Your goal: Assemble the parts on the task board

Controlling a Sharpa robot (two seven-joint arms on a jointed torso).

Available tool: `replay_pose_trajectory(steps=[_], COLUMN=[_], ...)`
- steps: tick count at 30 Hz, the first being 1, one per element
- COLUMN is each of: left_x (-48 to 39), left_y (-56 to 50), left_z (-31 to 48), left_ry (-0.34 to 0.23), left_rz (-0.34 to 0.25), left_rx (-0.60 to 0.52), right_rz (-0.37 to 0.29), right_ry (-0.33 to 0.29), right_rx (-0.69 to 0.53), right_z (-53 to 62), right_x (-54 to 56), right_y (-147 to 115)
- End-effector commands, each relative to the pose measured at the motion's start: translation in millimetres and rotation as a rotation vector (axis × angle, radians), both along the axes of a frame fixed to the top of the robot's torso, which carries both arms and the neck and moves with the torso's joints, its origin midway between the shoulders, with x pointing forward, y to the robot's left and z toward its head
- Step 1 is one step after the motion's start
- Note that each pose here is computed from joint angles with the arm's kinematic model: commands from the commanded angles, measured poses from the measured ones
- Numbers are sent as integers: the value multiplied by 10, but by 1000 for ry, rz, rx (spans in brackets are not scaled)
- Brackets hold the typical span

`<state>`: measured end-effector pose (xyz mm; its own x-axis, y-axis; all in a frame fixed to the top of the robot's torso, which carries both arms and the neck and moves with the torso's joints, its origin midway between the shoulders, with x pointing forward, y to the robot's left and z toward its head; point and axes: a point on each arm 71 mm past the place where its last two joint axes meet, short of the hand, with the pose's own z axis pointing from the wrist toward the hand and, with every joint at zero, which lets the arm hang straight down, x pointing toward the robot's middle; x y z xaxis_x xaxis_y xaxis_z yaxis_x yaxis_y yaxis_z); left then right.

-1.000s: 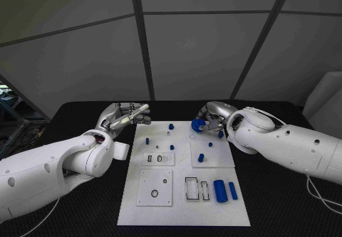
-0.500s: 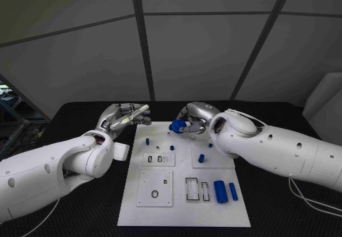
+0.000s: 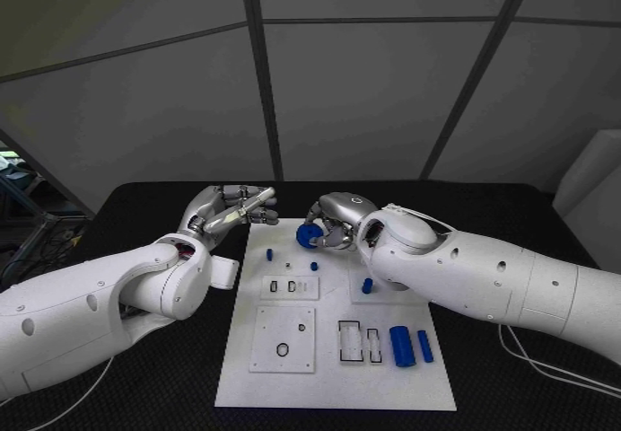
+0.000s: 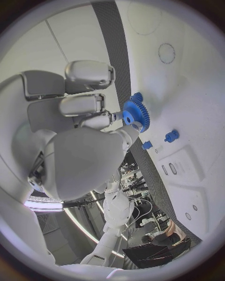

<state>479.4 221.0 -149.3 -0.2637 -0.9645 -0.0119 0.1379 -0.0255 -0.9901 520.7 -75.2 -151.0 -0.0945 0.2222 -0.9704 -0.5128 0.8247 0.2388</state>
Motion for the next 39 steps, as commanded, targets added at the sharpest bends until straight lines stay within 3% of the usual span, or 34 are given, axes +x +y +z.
replay_pose_trajectory(steps=[1, 25, 39], left_x=[0, 1, 1], left_y=[-16, -16, -14], left_z=[12, 13, 12], left_ry=[-5, -4, -4], left_rz=[-13, -11, -10], left_rx=[-4, -3, -3], right_rz=[7, -15, -9], right_ry=[-8, 32, 103], right_rx=[-12, -71, -89], right_z=[-11, -126, -177], right_x=[10, 87, 84], right_y=[24, 60, 39])
